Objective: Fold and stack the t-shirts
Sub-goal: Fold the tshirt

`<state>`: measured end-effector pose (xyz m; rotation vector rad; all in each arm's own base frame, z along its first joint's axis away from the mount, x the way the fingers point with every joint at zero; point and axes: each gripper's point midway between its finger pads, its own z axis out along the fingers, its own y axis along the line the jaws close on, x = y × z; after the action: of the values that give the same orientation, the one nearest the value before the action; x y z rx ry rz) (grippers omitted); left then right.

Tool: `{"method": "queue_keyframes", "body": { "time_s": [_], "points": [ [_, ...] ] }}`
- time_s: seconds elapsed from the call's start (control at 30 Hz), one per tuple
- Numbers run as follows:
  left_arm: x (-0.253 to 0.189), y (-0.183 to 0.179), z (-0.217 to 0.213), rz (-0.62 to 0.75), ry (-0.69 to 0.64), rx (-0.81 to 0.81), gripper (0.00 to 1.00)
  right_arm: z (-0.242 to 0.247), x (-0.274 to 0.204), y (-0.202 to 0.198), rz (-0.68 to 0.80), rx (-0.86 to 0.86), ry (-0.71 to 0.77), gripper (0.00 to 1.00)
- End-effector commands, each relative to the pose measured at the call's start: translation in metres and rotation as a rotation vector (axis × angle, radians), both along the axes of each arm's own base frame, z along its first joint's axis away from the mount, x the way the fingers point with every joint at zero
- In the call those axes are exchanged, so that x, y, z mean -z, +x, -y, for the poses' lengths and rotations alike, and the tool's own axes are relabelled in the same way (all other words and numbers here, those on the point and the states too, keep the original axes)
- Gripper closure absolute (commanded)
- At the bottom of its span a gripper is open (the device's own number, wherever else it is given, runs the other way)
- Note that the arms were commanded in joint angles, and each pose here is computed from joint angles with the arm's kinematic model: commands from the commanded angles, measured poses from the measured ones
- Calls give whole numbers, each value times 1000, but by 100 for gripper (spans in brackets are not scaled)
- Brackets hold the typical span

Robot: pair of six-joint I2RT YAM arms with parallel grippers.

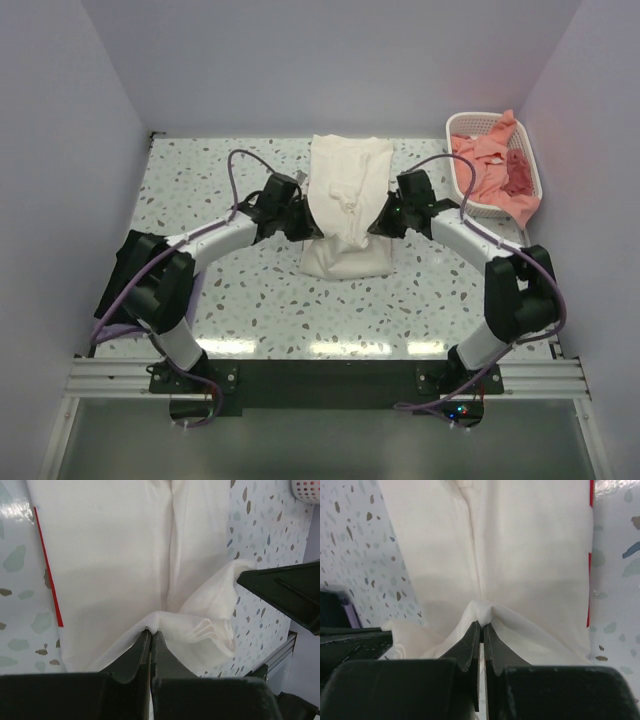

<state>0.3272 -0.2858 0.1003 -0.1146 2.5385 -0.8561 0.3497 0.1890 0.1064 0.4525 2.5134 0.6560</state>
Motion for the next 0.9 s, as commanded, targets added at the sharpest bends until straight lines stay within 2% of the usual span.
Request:
{"method": "queue_keyframes", "body": {
  "time_s": [0.0,0.07,0.33,0.87],
  "points": [
    [-32,46,9,88,-89,-74,100,0,-11,40,75,12,49,100],
    [-28,67,4,91,-93,-111,100,7,-10,56,81,39,38,100],
    [-13,111,-8,76,-91,-171,100,28,5,92,60,104,53,100],
    [2,148,-23,70,-104,-188,100,50,14,121,39,156,108,100]
  ]
}}
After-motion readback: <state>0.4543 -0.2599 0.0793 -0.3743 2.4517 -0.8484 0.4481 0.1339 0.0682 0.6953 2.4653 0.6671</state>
